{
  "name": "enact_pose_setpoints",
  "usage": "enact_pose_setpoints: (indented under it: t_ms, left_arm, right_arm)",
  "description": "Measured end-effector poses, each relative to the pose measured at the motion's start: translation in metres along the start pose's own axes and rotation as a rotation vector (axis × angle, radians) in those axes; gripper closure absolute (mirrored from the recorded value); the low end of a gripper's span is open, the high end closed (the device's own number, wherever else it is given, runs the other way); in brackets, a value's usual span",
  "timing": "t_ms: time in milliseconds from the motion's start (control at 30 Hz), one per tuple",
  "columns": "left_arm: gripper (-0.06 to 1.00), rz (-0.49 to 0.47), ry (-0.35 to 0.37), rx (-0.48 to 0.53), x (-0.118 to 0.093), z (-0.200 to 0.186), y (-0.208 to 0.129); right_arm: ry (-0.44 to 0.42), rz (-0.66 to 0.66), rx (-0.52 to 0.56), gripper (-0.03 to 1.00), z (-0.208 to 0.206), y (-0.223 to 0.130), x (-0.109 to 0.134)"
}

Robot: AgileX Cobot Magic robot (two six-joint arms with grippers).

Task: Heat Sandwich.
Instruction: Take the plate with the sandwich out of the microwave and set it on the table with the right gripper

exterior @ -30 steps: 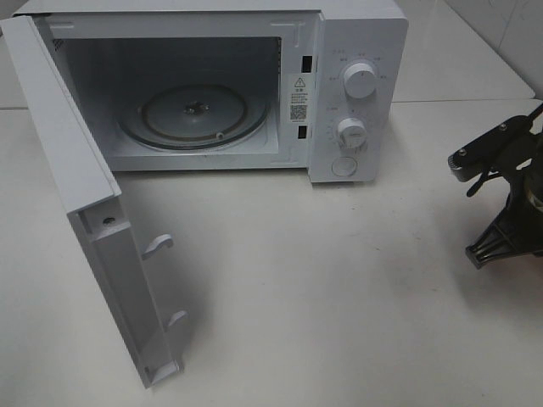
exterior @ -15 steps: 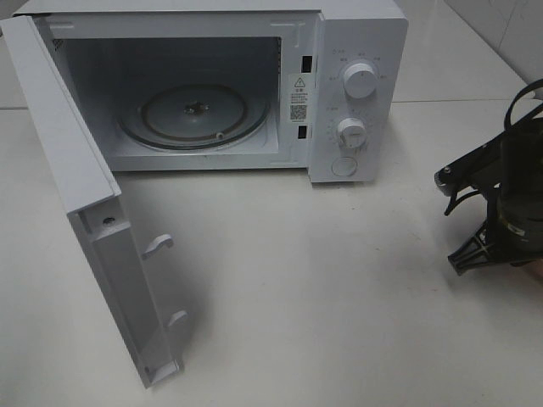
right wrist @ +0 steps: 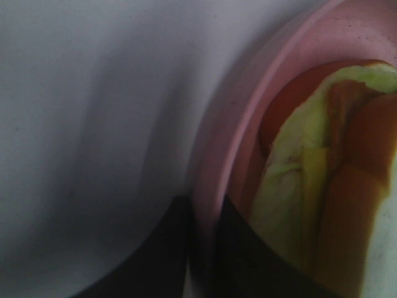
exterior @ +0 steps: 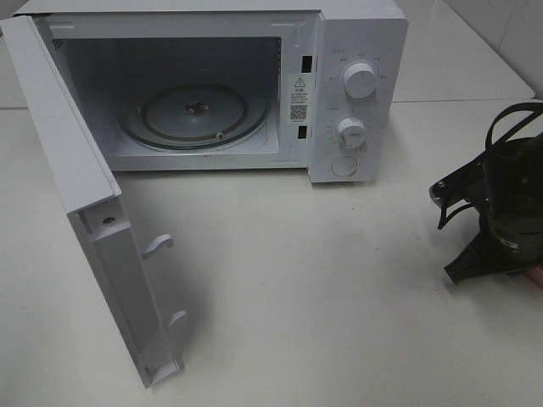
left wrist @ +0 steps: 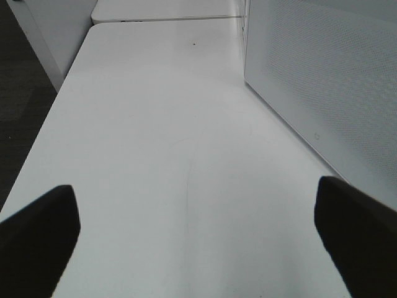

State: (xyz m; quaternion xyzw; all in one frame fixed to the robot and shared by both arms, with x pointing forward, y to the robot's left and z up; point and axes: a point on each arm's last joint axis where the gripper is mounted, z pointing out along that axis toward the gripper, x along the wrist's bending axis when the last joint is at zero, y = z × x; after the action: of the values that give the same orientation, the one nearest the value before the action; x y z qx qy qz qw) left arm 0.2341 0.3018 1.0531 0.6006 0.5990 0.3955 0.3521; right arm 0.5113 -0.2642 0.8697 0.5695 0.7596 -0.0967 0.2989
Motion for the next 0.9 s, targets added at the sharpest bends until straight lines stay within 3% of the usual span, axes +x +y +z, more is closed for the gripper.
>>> enact_pose_setpoints:
  t_ms: [433, 633, 733, 900]
  left_arm:
    - [-0.03, 0.000, 0.000, 0.000, 0.000, 0.000, 0.000]
    - [-0.03, 0.000, 0.000, 0.000, 0.000, 0.000, 0.000]
    - [-0.03, 0.000, 0.000, 0.000, 0.000, 0.000, 0.000]
    - [-0.03, 0.000, 0.000, 0.000, 0.000, 0.000, 0.000]
  right_arm:
    - [0.000, 0.000, 0.003, 0.81, 0.001, 0.000, 0.000]
    - [0.003, 0.016, 0.008, 0.67, -0.001, -0.001, 0.000]
    - [0.000, 0.041, 0.013, 0.54, -0.004, -0.001, -0.002]
    - [0.023, 0.071, 0.006, 0.41, -0.011, -0.001, -0.005]
